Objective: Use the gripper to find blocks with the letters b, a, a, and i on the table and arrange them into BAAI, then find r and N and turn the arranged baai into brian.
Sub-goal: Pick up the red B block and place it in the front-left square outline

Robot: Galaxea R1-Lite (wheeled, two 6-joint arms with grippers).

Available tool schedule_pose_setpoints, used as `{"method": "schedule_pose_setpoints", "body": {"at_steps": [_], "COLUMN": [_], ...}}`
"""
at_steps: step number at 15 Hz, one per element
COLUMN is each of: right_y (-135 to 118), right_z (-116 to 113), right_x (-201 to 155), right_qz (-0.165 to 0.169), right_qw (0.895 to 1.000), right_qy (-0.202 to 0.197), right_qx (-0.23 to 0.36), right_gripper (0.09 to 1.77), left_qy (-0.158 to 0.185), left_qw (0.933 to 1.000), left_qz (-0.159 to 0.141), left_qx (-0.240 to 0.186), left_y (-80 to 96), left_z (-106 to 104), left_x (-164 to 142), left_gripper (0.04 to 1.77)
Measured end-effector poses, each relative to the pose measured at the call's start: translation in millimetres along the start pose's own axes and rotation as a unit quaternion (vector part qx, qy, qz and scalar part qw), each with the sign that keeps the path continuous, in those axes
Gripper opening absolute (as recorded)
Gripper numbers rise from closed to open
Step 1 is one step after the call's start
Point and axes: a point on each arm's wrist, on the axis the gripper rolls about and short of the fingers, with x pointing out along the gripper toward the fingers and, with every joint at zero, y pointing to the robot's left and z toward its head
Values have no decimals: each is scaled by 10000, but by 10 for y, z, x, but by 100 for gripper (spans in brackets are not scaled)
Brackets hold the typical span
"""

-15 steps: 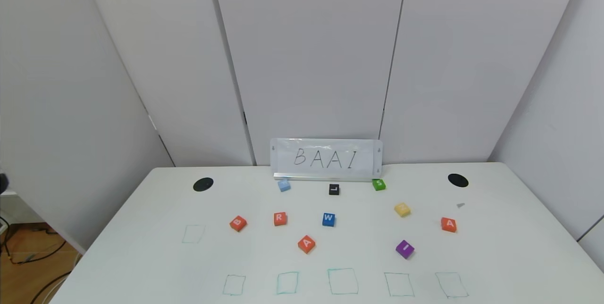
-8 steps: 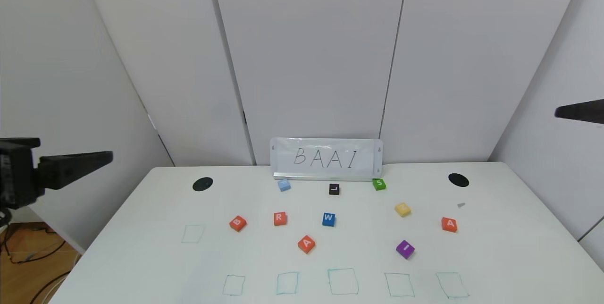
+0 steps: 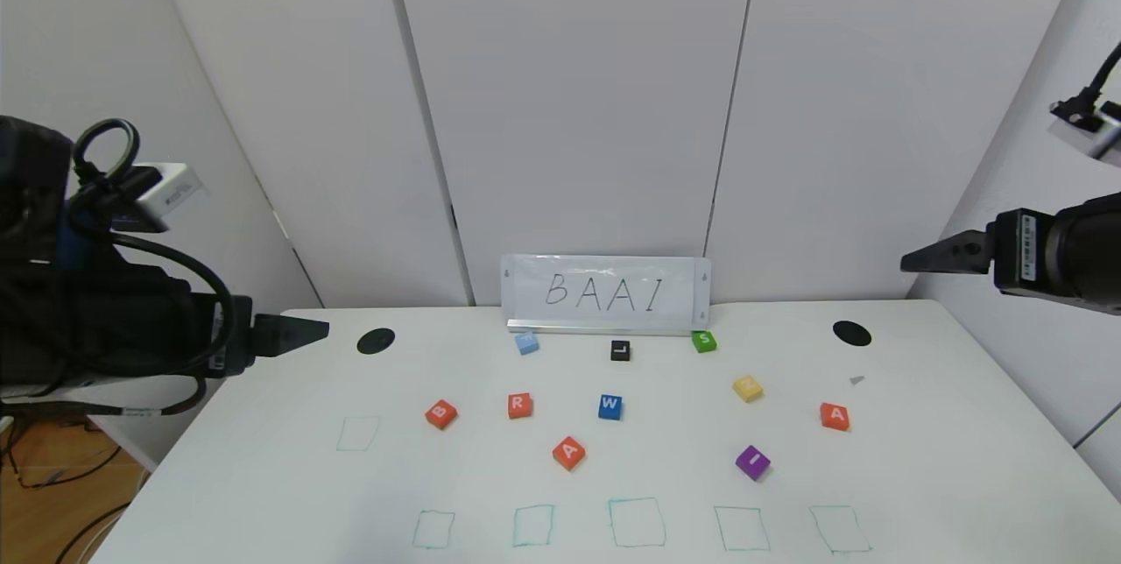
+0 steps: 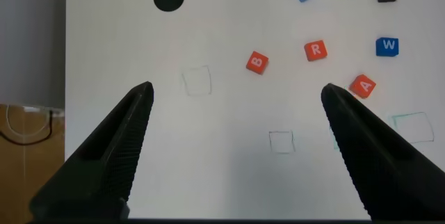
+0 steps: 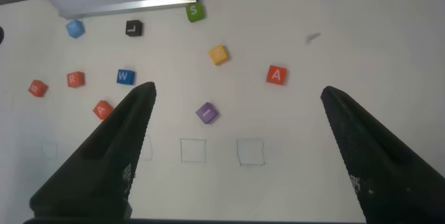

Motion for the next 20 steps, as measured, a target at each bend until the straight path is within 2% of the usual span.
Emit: {"method": "schedule_pose_setpoints", "body": {"at_steps": [5,8,12,14,17,20], "right_y": [60,82,67,58,50,42], "right_z": [-57,-77,-67,-62,-57,-54], "right_x": [334,417,444,449,453,455], "right_qz": [-48,-54,-81,-94,-106,-116], "right_qw": [9990,9985,9984,9984,9984,9984], "right_qy": [427,543,551,545,539,540], "right_qx": [126,104,125,138,149,155], "right_gripper": [171,171,171,171,171,171], "left_qy": [554,1043,1281,1497,1717,1920], "left_qw": [9973,9909,9817,9719,9503,9314], "left_qz": [308,467,498,589,790,1004], "left_qx": [-364,-713,-1321,-1721,-2472,-2923], "left_y": [-174,-312,-473,-542,-659,-740], "left_z": [-18,-32,26,44,53,-20], "left_x": [396,581,835,991,1301,1592], "left_gripper": [172,172,172,172,172,172]}}
